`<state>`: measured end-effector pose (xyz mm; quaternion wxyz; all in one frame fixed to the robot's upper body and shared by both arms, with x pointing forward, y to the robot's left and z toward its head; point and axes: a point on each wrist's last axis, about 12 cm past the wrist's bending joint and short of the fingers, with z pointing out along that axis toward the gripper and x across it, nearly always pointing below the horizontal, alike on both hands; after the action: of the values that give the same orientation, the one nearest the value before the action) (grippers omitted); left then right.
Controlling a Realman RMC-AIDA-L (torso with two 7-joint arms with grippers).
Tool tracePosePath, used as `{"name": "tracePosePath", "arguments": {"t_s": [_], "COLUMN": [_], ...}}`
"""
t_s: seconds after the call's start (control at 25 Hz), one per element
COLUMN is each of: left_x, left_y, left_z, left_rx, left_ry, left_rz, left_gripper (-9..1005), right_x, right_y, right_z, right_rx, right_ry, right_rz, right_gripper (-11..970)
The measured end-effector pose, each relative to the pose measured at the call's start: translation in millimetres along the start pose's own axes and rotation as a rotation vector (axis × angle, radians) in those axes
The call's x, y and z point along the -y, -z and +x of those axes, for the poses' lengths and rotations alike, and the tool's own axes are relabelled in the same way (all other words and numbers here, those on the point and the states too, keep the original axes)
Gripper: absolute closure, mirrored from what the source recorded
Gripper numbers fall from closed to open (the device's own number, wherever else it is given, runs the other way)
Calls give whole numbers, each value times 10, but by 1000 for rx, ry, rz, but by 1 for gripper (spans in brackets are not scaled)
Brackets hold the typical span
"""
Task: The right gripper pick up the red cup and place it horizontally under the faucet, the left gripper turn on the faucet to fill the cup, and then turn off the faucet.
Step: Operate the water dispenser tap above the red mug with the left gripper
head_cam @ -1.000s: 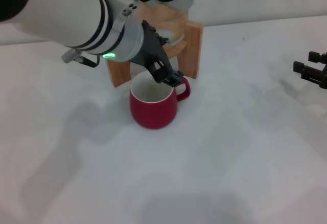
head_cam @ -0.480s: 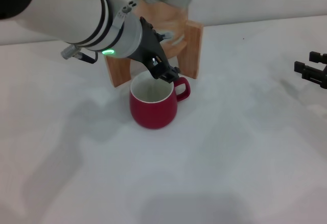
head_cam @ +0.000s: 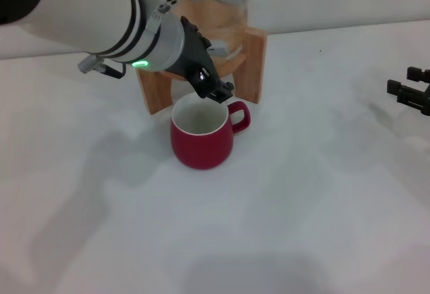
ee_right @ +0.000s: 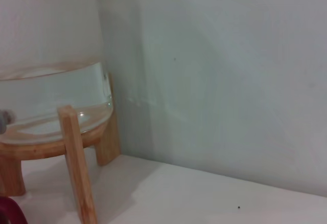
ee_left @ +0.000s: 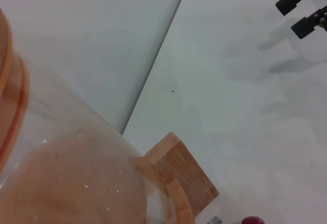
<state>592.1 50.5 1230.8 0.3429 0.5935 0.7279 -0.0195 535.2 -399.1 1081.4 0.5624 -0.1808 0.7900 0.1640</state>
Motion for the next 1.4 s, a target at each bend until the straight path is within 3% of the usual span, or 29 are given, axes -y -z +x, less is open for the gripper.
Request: {"name": "tracePosePath", "arguments": {"t_s": [0.6, 0.92, 1.4], "left_x": [65, 168, 184], "left_y": [102, 55, -49], "left_z": [-105, -115, -62], "left_rx": [40, 30, 10], "left_ry": [-32, -63, -57], "left_rz": [-9, 16, 39], "left_gripper": [196, 196, 196], "right_x": [6, 19, 22], "right_y": [14, 17, 9], "right_z": [11, 19, 14], "right_rx": [-1, -6, -6], "right_ry": [-3, -5, -4], "right_rz": [6, 18, 20], "right_gripper": [410, 410, 410]}}
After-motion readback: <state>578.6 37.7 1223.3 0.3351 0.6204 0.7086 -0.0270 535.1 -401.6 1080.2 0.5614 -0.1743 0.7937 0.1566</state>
